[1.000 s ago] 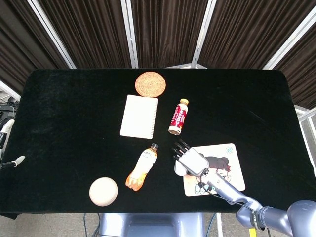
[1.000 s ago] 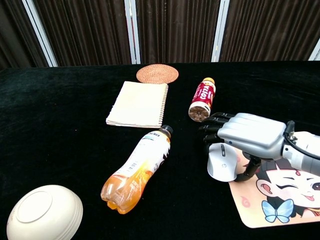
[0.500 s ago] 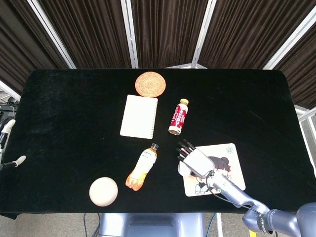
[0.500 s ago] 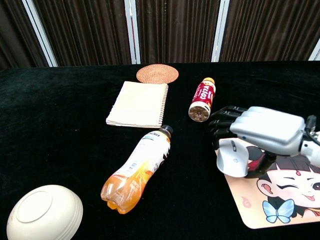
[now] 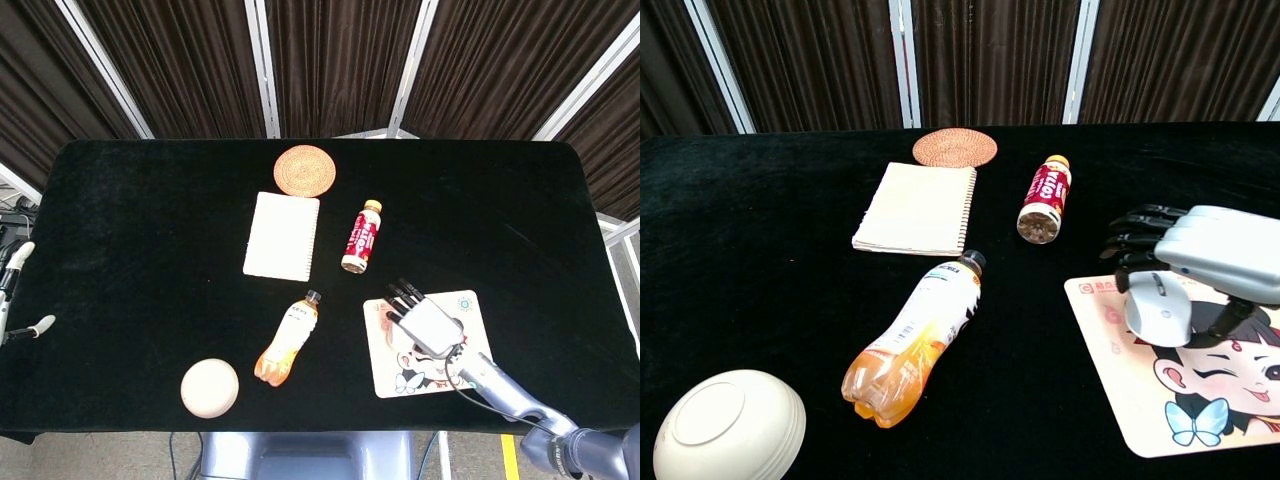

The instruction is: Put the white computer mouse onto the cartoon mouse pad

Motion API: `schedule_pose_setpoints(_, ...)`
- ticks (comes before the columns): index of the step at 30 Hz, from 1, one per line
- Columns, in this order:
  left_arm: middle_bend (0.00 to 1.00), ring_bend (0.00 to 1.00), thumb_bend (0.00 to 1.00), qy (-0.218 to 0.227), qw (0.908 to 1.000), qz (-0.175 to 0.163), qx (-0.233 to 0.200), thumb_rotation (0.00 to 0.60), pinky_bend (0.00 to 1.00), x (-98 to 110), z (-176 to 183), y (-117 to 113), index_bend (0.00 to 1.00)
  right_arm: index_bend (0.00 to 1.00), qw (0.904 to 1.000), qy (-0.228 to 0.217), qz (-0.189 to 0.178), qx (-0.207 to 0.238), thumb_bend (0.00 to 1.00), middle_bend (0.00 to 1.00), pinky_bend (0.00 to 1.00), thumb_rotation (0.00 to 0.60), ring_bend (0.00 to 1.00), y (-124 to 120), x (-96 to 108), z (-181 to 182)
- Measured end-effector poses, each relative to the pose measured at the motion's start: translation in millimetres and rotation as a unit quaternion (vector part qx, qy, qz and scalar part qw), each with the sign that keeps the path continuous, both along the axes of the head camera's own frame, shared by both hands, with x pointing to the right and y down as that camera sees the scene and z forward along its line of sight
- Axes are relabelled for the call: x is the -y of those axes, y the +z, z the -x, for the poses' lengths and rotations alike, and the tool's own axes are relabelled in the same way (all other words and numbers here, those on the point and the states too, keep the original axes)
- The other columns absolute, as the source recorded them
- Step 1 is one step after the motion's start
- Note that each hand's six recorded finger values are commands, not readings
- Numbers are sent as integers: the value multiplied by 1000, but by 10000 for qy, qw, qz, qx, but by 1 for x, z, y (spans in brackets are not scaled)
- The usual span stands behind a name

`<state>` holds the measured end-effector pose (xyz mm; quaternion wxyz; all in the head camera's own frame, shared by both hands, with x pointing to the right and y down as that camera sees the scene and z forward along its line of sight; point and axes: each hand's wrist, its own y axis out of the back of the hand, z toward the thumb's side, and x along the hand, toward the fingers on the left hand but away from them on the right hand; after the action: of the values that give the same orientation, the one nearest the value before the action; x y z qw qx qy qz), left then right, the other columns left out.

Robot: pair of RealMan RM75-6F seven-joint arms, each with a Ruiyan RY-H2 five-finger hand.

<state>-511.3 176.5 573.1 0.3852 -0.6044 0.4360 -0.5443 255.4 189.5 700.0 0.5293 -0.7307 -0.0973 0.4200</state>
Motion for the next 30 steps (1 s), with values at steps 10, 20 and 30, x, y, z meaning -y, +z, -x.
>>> schedule_pose_setpoints(10,0,0,91,39,10000,1,7,600,0,0,-3,1,0,567,9974,-596,-388,-139,217,153,0,600,0,-3,-4,-25)
schedule_pose_setpoints(20,0,0,91,87,9999,37,46,600,0,0,-7,4,0,567,9937,-1080,-289,-97,216,154,0,600,0,3,-24,-33)
schedule_pose_setpoints(30,0,0,91,104,9999,50,53,600,0,0,-8,5,0,362,9914,-1213,-480,-131,138,59,0,600,0,9,-24,-24)
